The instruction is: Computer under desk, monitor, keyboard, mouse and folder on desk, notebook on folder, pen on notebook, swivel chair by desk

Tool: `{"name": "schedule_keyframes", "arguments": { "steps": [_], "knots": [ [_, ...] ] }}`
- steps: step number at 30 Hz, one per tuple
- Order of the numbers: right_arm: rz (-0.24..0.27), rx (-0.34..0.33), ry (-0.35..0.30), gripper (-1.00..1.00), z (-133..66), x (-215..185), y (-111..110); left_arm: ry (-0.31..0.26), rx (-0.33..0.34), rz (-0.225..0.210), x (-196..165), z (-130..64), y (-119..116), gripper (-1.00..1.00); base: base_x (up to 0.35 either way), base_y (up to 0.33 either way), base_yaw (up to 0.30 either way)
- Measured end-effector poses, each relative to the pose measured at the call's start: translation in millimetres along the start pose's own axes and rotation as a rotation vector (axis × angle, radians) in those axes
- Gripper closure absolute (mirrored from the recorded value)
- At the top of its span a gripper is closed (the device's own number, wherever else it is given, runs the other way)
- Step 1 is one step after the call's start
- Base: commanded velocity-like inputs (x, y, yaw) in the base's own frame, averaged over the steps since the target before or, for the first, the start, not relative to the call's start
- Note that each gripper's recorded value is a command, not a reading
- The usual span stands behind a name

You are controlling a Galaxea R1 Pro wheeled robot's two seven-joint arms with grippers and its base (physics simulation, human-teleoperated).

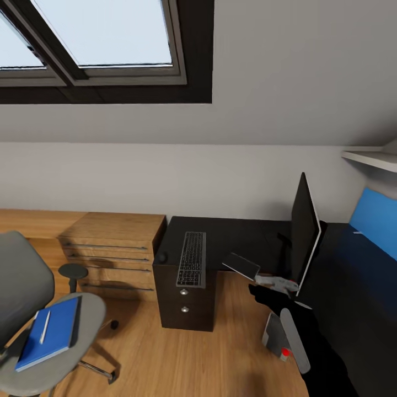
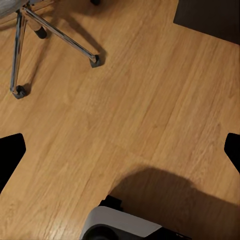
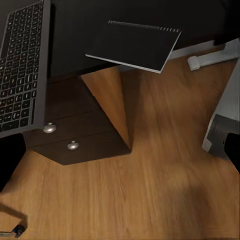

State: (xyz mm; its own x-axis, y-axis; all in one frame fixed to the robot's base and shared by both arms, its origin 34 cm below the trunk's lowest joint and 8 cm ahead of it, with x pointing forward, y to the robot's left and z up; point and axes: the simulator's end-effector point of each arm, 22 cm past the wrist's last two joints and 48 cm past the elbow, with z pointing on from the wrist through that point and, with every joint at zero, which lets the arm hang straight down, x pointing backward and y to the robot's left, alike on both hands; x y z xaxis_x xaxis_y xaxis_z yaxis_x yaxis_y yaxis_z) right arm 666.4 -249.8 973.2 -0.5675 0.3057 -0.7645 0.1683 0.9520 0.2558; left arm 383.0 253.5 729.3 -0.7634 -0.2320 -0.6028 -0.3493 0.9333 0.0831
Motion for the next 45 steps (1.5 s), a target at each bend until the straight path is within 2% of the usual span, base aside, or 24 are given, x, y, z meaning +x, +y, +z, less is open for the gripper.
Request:
{"name": "schedule_keyframes", "arguments": {
  "steps": [16, 21, 26, 29, 45],
  "knots": [
    [0.0, 0.031, -0.01, -1.0, -2.4, -2, -7, 0.002, -0.004, 0.001, 1, -2.6, 2, -1.0, 0.0, 0.0, -0.169],
    [-0.022, 0.083, -0.015, -1.0, -1.7, -1, -17, 0.002, -0.005, 0.0, 1, -2.6, 2, -1.0, 0.0, 0.0, -0.015],
    [-0.024, 0.091, -0.013, -1.0, -1.0, 0, -20, -0.001, -0.006, -0.001, 0, -2.4, 3, -1.0, 0.0, 0.0, -0.001],
    [-0.025, 0.093, -0.013, -1.0, -1.0, 0, -21, -0.027, -0.007, -0.013, -6, -2.4, 4, -1.0, 0.0, 0.0, -0.075],
    [-0.013, 0.103, -0.058, -1.0, -0.1, -7, -26, -0.04, -0.01, -0.021, -10, -2.3, 6, -1.0, 0.0, 0.0, -0.238]
  ]
}}
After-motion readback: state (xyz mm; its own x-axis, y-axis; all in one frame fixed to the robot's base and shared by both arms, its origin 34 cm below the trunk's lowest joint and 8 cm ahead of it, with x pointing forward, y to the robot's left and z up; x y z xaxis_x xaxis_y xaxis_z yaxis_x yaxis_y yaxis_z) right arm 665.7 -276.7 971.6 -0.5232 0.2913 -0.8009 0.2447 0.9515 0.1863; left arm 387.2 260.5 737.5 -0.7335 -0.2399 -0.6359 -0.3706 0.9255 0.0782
